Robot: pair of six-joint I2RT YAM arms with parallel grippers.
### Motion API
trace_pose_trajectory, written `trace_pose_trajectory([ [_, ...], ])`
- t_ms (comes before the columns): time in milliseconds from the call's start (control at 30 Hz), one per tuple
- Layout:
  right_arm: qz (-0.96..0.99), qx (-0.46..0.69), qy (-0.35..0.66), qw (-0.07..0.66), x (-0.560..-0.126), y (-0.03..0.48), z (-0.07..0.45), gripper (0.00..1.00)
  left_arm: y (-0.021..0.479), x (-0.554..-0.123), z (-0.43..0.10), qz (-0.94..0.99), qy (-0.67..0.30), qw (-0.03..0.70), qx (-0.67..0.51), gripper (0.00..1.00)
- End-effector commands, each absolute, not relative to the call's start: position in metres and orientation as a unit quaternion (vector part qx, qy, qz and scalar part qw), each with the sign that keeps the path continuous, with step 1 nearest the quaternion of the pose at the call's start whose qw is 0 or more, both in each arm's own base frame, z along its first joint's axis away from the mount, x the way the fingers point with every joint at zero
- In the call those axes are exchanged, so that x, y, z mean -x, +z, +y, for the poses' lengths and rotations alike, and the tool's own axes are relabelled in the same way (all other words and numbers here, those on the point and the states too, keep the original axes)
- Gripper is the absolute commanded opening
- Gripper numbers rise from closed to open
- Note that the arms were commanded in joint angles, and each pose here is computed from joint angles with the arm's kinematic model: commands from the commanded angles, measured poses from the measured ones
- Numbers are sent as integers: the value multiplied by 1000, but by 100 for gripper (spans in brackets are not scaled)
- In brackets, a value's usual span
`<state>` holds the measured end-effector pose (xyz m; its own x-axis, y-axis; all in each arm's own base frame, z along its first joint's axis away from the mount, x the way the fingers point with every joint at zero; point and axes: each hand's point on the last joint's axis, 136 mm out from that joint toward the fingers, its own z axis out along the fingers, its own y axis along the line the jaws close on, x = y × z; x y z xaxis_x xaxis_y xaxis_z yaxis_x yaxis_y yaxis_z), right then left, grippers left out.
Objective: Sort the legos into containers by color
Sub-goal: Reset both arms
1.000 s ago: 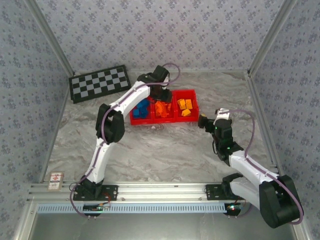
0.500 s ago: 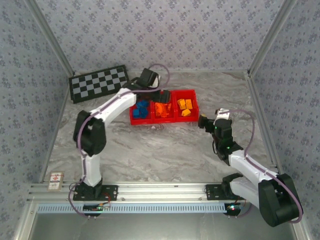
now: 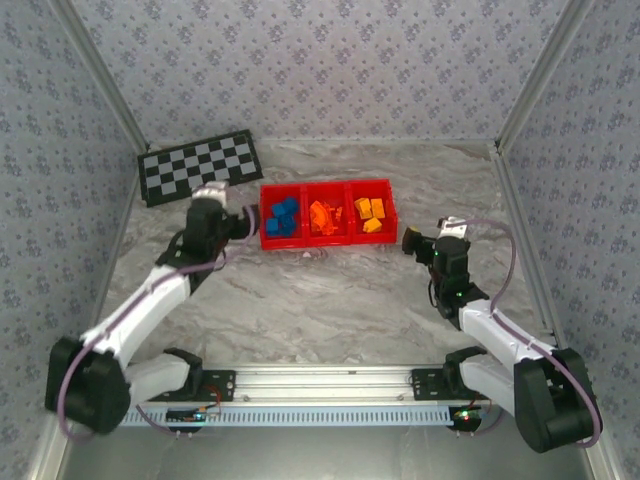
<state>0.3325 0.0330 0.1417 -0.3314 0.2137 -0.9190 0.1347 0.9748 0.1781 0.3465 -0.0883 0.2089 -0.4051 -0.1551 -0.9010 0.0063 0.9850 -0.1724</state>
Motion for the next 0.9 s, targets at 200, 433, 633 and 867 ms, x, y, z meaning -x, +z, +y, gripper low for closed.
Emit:
trace_pose_trajectory([
  [200,789,-118,-83,597,-311,158,-19,100,221,-296,8,730,46,666,146,100],
  [433,803,-96,-114,577,-320,122,-34,100,170,-286,38,739,72,646,180,100],
  [633,798,-90,-84,591,-351,123,-27,100,143,-296,50,758,72,621,187,100],
  [867,817,-49,-54,572,-390,90,-30,100,124,-349,32,799,50,588,115,100],
])
